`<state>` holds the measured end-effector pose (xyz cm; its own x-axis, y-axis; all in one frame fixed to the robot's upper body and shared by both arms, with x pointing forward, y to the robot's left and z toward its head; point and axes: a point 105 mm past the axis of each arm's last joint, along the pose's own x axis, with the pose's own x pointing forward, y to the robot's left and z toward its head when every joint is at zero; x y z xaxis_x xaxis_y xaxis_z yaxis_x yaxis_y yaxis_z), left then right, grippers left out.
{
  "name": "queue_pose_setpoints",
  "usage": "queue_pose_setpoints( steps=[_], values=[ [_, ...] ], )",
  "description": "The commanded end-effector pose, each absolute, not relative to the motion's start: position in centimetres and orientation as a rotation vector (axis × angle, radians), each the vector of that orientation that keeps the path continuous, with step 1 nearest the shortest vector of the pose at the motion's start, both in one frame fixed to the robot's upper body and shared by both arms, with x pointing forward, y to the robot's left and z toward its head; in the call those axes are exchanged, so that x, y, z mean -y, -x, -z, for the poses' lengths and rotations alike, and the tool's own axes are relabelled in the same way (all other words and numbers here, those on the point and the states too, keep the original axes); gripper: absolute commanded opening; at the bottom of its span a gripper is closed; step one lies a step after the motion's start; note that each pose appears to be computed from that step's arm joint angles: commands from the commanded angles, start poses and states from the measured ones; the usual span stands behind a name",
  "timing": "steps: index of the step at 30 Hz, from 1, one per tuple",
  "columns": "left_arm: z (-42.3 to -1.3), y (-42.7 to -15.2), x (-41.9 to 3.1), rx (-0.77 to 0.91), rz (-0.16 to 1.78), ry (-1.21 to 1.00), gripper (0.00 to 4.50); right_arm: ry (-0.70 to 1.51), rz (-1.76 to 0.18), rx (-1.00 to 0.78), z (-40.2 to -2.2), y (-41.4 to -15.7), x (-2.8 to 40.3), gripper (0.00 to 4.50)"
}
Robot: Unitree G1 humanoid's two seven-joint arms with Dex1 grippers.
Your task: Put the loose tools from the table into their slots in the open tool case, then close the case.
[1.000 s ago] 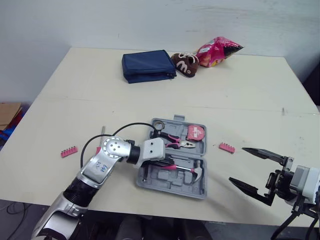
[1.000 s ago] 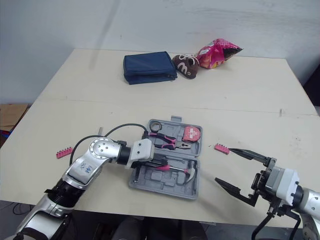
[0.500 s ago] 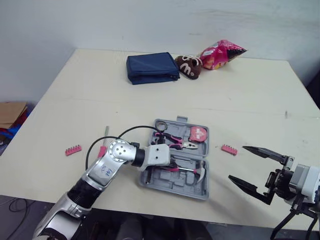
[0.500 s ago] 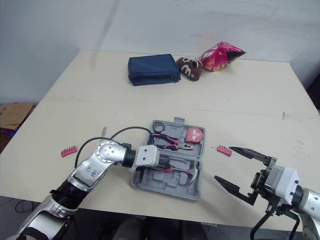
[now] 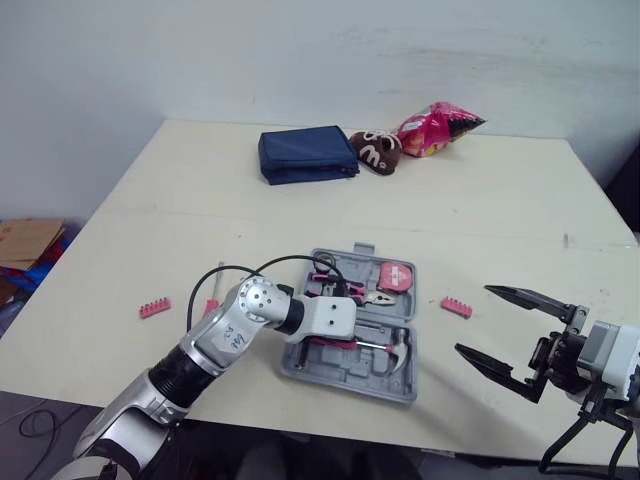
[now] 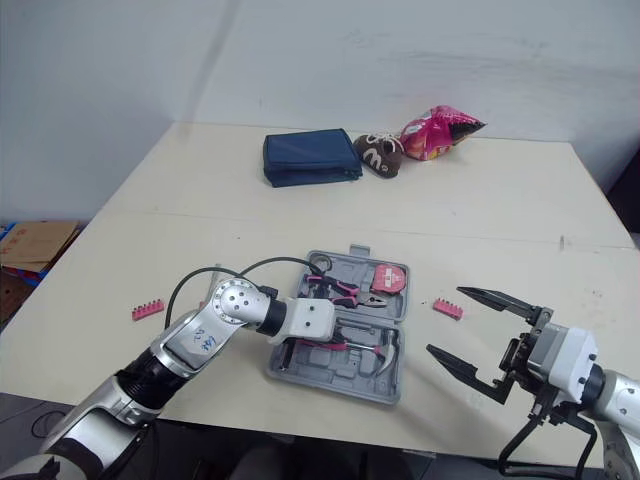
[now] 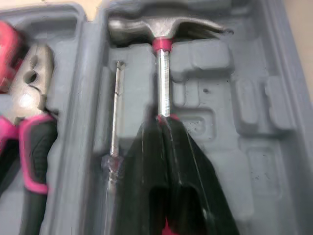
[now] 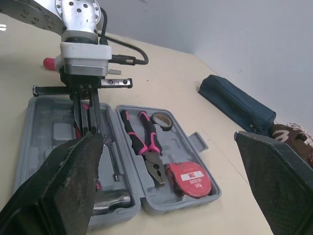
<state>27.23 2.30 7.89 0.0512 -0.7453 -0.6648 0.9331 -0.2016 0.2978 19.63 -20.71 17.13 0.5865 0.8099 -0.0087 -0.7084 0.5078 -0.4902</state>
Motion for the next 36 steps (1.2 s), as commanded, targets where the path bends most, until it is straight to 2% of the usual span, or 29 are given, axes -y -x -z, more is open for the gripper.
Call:
queue_pose_setpoints(
  steps=[1, 4, 10, 13, 16, 19, 22, 25, 26, 29, 33, 34, 36],
  values=[
    [1.1, -24.8, -6.8, -0.782, 1.541, -0.928, 0.02, 0.488, -0.917, 0.254, -17.4, -19.9, 20.7, 4.5],
    [0.6, -25.1, -6.3, -0.723, 1.517, -0.878, 0.02, 0.487, -0.914, 0.256, -17.3, -20.0, 20.7, 4.5],
    [-5.9, -25.5, -3.5, -0.237, 1.6, -0.66, 0.02, 0.487, -0.911, 0.255, -17.2, -20.0, 20.8, 4.5],
    [-9.9, -25.3, -4.5, -0.049, 1.598, -0.626, 0.02, 0.496, -0.905, 0.251, -17.3, -19.8, 21.3, 4.5],
    [-14.1, -25.1, -6.5, 0.124, 1.532, -0.448, 0.02, 0.502, -0.897, 0.245, -17.3, -19.7, 21.7, 4.5],
    [-15.4, -25.0, -10.2, 0.129, 1.437, -0.362, 0.02, 0.511, -0.887, 0.234, -17.5, -19.6, 22.4, 4.5],
    [-15.7, -27.1, -16.1, 0.052, 1.134, -0.363, 0.02, 0.528, -0.874, 0.211, -17.4, -19.4, 23.5, 4.5],
    [-16.8, -27.6, -21.5, 0.023, 0.895, -0.308, 0.71, 0.549, -0.857, 0.19, -17.3, -19.3, 24.9, 4.5],
    [-16.9, -27.5, -22.6, 0.014, 0.856, -0.298, 1.08, 0.556, -0.853, 0.186, -17.2, -19.3, 25.3, 4.5],
    [-17.2, -26.8, -27.1, 0.008, 0.648, -0.178, 2.5, 0.561, -0.828, 0.161, -17.0, -19.4, 26.9, 4.5],
    [-17.0, -23.8, -34.4, -0.033, 0.388, -0.244, 4.3, 0.588, -0.78, 0.152, -17.1, -19.6, 29.0, 4.5],
    [-17.4, -23.3, -35.7, -0.016, 0.332, -0.259, 4.46, 0.588, -0.779, 0.148, -17.0, -19.6, 29.3, 4.5],
    [-18.4, -22.6, -39.0, 0.023, 0.167, -0.298, 4.46, 0.599, -0.769, 0.134, -16.7, -19.6, 30.1, 4.5]
  ],
)
